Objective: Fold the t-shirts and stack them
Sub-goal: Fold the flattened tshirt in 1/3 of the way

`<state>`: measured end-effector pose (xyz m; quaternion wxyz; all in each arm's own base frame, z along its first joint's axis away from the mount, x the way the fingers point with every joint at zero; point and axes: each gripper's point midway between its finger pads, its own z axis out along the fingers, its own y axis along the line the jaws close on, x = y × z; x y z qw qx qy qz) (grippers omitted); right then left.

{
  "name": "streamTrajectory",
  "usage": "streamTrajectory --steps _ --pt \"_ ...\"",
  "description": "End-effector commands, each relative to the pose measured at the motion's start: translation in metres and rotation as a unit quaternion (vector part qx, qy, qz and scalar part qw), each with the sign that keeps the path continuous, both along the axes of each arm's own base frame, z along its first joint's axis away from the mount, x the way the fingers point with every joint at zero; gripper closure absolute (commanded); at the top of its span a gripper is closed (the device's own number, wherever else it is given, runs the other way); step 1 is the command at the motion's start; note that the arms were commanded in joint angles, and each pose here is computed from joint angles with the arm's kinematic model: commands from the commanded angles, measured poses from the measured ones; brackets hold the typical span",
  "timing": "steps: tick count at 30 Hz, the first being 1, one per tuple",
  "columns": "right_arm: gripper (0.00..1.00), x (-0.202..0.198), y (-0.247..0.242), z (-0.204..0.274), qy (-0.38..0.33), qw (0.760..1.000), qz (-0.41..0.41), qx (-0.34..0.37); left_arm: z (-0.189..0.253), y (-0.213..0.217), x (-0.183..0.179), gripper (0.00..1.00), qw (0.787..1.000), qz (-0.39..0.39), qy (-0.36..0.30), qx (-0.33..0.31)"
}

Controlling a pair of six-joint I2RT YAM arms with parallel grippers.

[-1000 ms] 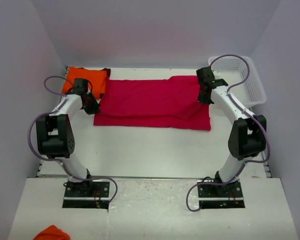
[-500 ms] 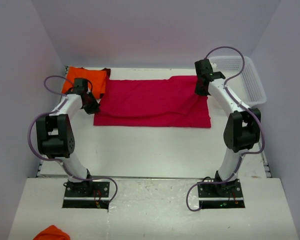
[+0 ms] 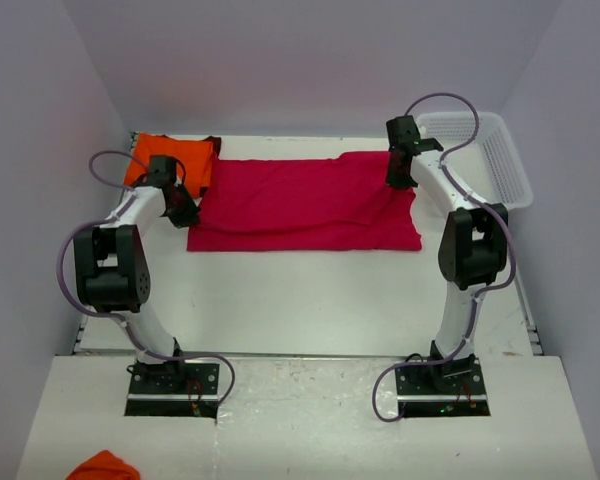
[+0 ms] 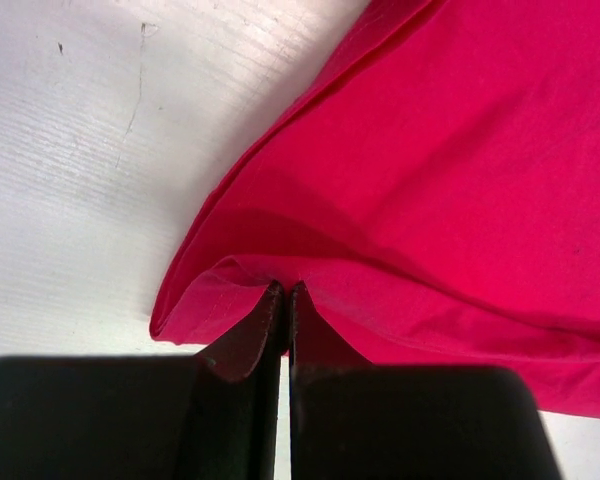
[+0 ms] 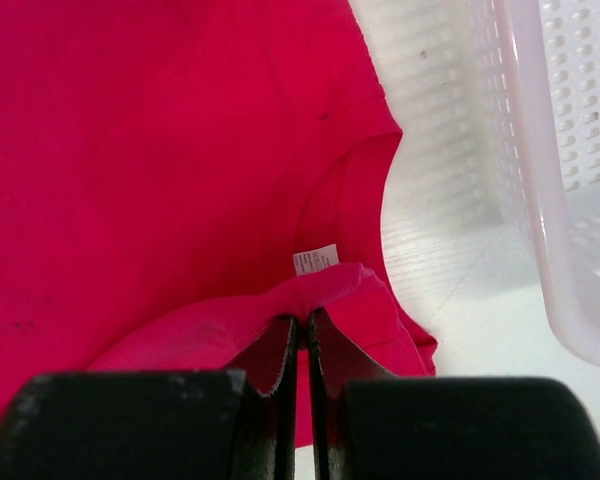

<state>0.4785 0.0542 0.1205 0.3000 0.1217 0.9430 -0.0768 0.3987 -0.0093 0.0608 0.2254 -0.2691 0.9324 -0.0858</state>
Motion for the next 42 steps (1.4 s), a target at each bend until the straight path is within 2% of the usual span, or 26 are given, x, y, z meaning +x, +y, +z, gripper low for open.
streamTrajectory --steps 1,10,19,21,22,23,26,27,29,31,34,36,38,39,42 --pt "1.00 0.005 -0.002 0.011 -0.010 1.000 0.005 0.004 0.016 0.002 0.018 1.00 1.000 0.009 -0.028 0.005" --pt "1.00 0.004 -0.005 0.008 -0.011 1.000 0.004 0.003 0.027 0.003 0.029 1.00 0.999 0.009 -0.049 0.004" --pt "1.00 0.007 -0.005 0.011 -0.014 1.000 0.008 0.011 0.021 0.006 0.030 1.00 0.999 0.017 -0.043 0.005" --pt "1.00 0.009 -0.005 0.012 -0.016 1.000 0.010 0.014 0.017 0.006 0.031 0.85 0.999 0.018 -0.041 0.003" --pt "1.00 0.010 -0.002 0.011 -0.015 1.000 0.014 0.022 0.017 0.007 0.031 0.72 0.999 0.020 -0.041 0.001" --pt "1.00 0.013 -0.002 0.010 -0.016 0.999 0.015 0.025 0.018 0.007 0.033 0.44 0.999 0.027 -0.045 0.001" --pt "1.00 0.023 0.002 0.008 -0.024 0.999 0.022 0.029 0.029 0.014 0.036 0.05 0.996 0.049 -0.078 0.012" --pt "1.00 0.024 0.003 0.007 -0.020 0.999 0.023 0.031 0.040 0.022 0.032 0.00 0.993 0.064 -0.096 0.032" --pt "1.00 0.029 0.006 0.008 -0.022 0.999 0.026 0.037 0.061 0.026 0.032 0.00 0.988 0.069 -0.131 0.051" --pt "1.00 0.032 0.007 0.009 -0.025 0.999 0.026 0.039 0.096 0.039 0.023 0.00 0.976 0.094 -0.173 0.097" --pt "1.00 0.035 0.009 0.009 -0.026 0.998 0.031 0.040 0.135 0.032 0.007 0.00 0.961 0.098 -0.222 0.129" --pt "1.00 0.037 0.008 0.007 -0.024 0.998 0.036 0.037 0.150 0.005 -0.001 0.00 0.961 0.058 -0.245 0.115" --pt "1.00 0.040 0.007 0.010 -0.029 0.998 0.035 0.035 0.148 -0.012 -0.010 0.02 0.965 0.030 -0.242 0.100" --pt "1.00 0.041 0.009 0.007 -0.027 0.998 0.037 0.039 0.141 -0.025 -0.016 0.02 0.969 0.006 -0.237 0.071" --pt "1.00 0.049 0.013 0.010 -0.033 0.997 0.048 0.052 0.120 -0.040 -0.027 0.04 0.977 -0.025 -0.209 0.038"
